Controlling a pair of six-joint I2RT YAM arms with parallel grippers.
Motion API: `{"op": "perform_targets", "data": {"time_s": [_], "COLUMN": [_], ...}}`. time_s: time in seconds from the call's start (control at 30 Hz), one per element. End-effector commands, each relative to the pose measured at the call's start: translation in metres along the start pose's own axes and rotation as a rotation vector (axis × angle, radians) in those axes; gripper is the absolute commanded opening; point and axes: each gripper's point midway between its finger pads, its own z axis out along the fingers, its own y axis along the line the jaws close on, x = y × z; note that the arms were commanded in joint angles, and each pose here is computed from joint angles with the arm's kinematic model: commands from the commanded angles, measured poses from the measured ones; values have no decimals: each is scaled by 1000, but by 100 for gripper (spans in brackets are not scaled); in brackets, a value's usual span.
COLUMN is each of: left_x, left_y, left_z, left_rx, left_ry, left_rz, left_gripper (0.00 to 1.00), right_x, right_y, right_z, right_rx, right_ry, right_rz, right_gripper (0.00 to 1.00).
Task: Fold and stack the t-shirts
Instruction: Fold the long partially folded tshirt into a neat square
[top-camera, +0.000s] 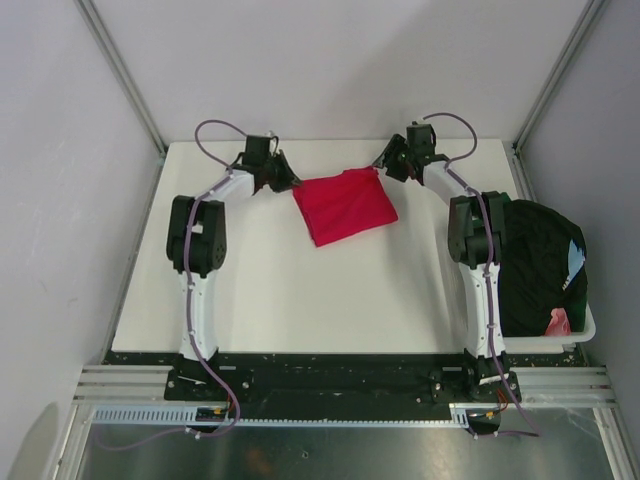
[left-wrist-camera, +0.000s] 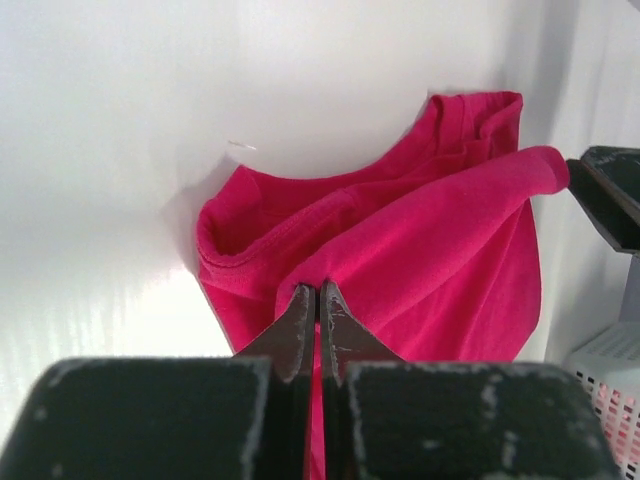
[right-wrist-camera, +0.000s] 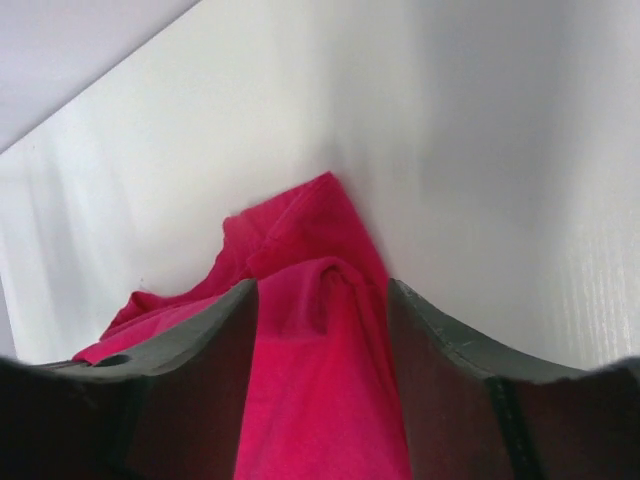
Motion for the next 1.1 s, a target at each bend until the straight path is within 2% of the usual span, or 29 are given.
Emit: {"op": "perform_targets", "data": {"time_s": [0.0,0.17,0.4,0.73,0.9,1.07], "left_x": [-34,-41,-47,-35,-16,10], "left_y": [18,34,53,67,68,66], "left_z": [-6,0,10,14,-1,-27], "left_rx": [-28,-45,-45,-43,-59,-79], "left_ry": [-98,-103,-95,-55,-23,8], "left_rz": [-35,-68,-95,-120,-122,-111], "left_gripper": [0,0,0,1,0,0], "right_x": [-45,-35,30,111,137,187], "right_y": [42,54,58,2,-19,-37], "right_z": [-25,-42,-46,-34,-59,-95], "right_rx": [-108,-96,-88,63,106,146], "right_ry": [-105,-103,-11,195,257,346], "right_rz": [-66,-149,-260,-246,-223,-215], "right_gripper": [61,60,54,47,45,40]}}
